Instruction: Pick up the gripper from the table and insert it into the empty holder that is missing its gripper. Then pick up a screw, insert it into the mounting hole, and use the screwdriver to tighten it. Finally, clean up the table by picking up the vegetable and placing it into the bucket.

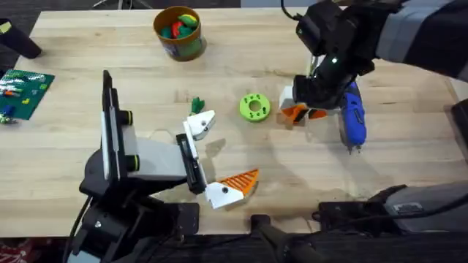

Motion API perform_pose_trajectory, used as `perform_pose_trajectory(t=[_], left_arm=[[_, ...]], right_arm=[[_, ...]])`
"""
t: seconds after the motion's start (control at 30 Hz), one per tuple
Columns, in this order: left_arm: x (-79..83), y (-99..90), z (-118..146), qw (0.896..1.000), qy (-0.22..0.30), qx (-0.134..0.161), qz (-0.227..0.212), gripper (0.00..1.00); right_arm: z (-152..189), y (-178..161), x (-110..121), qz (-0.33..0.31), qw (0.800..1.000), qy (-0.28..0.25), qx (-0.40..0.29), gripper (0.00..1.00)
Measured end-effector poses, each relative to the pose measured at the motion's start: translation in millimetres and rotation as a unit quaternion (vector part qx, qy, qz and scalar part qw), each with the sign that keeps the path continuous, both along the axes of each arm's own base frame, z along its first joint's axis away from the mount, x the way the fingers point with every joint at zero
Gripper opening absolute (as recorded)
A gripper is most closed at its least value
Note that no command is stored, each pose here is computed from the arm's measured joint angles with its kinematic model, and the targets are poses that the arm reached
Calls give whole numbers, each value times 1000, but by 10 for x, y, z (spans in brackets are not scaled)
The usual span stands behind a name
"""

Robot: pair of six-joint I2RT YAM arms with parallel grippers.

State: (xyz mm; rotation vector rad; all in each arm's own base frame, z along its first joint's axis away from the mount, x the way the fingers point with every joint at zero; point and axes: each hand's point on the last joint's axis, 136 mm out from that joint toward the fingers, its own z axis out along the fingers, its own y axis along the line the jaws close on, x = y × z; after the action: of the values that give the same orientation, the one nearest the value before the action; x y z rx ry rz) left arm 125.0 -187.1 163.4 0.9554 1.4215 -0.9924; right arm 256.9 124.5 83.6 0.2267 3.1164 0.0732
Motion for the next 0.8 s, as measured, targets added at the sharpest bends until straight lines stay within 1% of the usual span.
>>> perform_pose_trajectory(t=[0.3,0.43,0.47,0.57,0.63,0.67,0.8], left_arm=[[0,0,0,1000,0,0,0,986],[0,0,1,1000,0,0,0,986],[0,0,1,1000,0,0,0,986],[0,0,1,1000,0,0,0,986],[0,0,0,1000,0,0,0,986],[0,0,1,1000,0,0,0,986],[0,0,0,1000,0,0,0,986]], right_arm=[[1,-10,40,5,1000,-9,-4,457],[1,-5,51,10,1000,-12,-4,324],[1,-6,51,9,1000,-12,-4,270],[1,-10,55,12,1000,-13,-5,153],[4,-9,59,12,1000,-14,-5,36],[5,-9,62,12,1000,-14,-5,19],[6,-12,64,13,1000,-15,-6,21]])
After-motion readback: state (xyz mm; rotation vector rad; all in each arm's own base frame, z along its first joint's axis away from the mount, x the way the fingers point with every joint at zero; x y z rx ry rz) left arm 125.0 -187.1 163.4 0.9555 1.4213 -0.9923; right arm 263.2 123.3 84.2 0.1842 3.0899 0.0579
